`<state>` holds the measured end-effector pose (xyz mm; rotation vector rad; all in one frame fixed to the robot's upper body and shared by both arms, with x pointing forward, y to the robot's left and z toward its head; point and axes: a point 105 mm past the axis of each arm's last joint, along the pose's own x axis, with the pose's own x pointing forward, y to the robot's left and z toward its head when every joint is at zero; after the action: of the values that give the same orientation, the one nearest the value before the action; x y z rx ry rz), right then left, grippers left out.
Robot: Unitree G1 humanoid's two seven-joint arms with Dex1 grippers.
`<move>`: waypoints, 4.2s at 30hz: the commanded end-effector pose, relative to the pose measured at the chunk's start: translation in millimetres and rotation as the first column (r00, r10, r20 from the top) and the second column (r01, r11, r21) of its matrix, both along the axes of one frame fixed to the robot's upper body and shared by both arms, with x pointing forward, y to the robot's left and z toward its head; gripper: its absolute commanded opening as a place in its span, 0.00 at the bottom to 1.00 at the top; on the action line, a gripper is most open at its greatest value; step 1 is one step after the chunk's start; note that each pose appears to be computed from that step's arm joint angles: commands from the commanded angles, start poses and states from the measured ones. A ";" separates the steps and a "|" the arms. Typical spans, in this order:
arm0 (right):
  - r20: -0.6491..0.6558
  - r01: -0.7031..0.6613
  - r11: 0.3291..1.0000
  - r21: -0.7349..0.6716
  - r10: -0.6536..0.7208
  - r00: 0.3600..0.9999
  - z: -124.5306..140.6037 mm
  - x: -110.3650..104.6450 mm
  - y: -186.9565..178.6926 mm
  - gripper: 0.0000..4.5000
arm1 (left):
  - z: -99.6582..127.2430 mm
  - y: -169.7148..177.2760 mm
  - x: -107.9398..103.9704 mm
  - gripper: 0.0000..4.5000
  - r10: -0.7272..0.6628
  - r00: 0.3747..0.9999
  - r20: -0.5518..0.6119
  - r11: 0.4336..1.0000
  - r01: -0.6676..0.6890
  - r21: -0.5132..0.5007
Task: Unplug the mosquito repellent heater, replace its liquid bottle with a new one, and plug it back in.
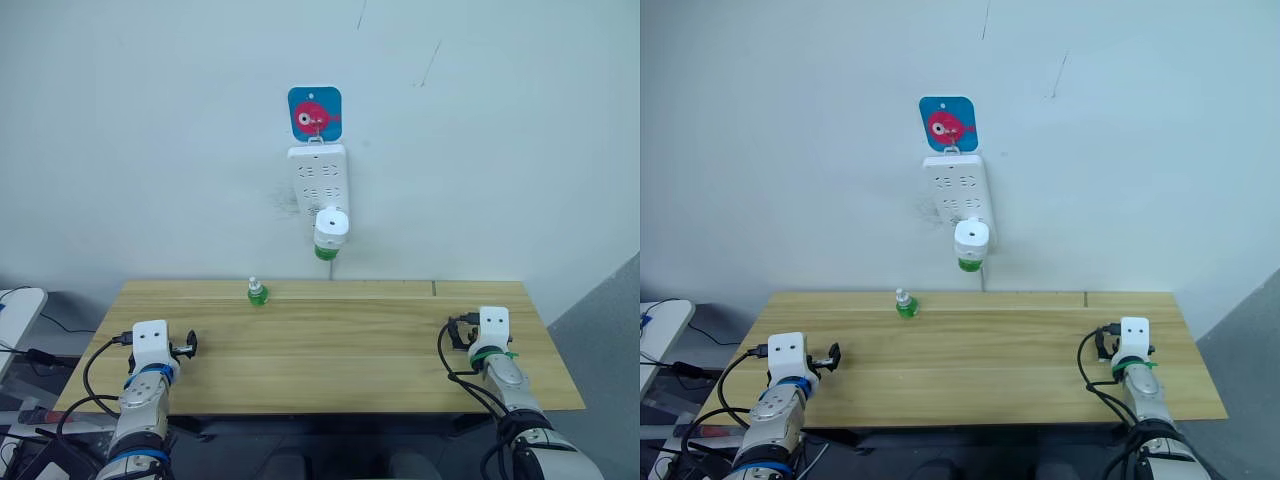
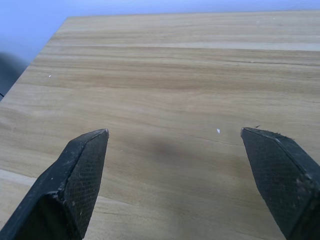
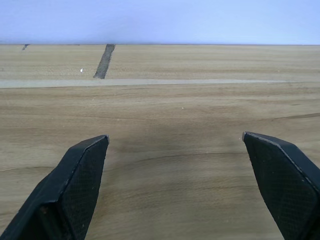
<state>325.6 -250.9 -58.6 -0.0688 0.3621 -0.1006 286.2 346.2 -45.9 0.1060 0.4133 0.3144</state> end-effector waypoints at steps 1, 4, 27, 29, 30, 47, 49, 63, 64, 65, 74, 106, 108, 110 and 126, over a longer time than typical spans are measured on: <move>0.093 -0.042 0.999 -0.024 0.044 0.995 24.1 7.0 0.0 1.00 | 38.8 4.4 9.0 1.00 -0.052 0.986 0.161 0.996 0.063 -0.061; 0.169 -0.108 0.994 -0.031 0.111 0.979 54.3 10.8 4.2 1.00 | 87.9 -3.6 12.0 1.00 -0.247 0.930 0.272 0.962 0.270 -0.051; 0.458 -0.808 0.581 -0.101 0.748 0.480 293.0 -18.8 164.3 1.00 | 246.4 -170.7 85.5 0.67 -0.849 0.338 0.405 0.397 0.916 0.066; 0.429 -0.844 0.523 -0.117 0.793 0.432 290.6 -25.7 175.5 1.00 | 247.5 -182.2 94.6 0.67 -0.871 0.299 0.389 0.361 0.928 0.095; 0.420 -0.853 0.508 -0.123 0.805 0.419 290.2 -27.6 178.7 1.00 | 248.1 -186.1 98.1 0.67 -0.877 0.285 0.386 0.348 0.932 0.102; 0.410 -0.843 0.528 -0.101 0.794 0.449 286.9 -29.4 180.4 1.00 | 255.6 -218.8 130.7 0.67 -0.924 0.163 0.345 0.233 0.957 0.173; 0.409 -0.837 0.538 -0.099 0.789 0.458 285.9 -28.1 179.2 1.00 | 256.2 -225.0 129.3 0.67 -0.940 0.120 0.319 0.190 0.962 0.197; 0.386 -0.748 0.662 -0.055 0.705 0.595 258.2 -22.8 157.8 1.00 | 262.7 -250.2 118.5 0.30 -0.944 -0.017 0.329 0.056 0.975 0.213; 0.384 -0.741 0.669 -0.048 0.698 0.605 256.2 -23.0 157.9 1.00 | 263.5 -251.4 118.8 0.30 -0.941 -0.016 0.337 0.058 0.976 0.211; 0.383 -0.735 0.677 -0.042 0.690 0.614 254.4 -23.2 158.2 1.00 | 263.9 -252.9 118.9 0.30 -0.940 -0.017 0.341 0.058 0.976 0.210; 0.385 -0.666 0.745 -0.035 0.625 0.679 250.1 -13.0 166.2 1.00 | 265.1 -262.9 117.1 0.30 -0.934 -0.027 0.357 0.048 0.979 0.197; 0.493 -0.599 0.798 -0.069 0.549 0.675 276.9 -15.8 170.1 0.65 | 263.5 -251.5 127.6 0.30 -0.932 0.085 0.353 0.168 0.963 0.211; 0.497 -0.613 0.787 -0.067 0.559 0.664 278.5 -21.4 167.4 0.65 | 263.2 -249.6 127.7 0.30 -0.933 0.091 0.349 0.173 0.961 0.214; 0.498 -0.623 0.780 -0.066 0.566 0.657 279.6 -24.7 164.0 0.65 | 262.7 -247.1 128.5 0.30 -0.934 0.101 0.344 0.183 0.959 0.215; 0.497 -0.580 0.807 0.113 0.460 0.736 277.6 -5.8 113.1 0.65 | 203.0 -165.6 80.2 0.98 -0.918 0.332 0.219 0.378 0.899 0.219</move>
<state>322.1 -133.2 207.7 0.0824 -0.0878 0.4973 375.4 184.6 142.4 0.2606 0.0372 -0.8202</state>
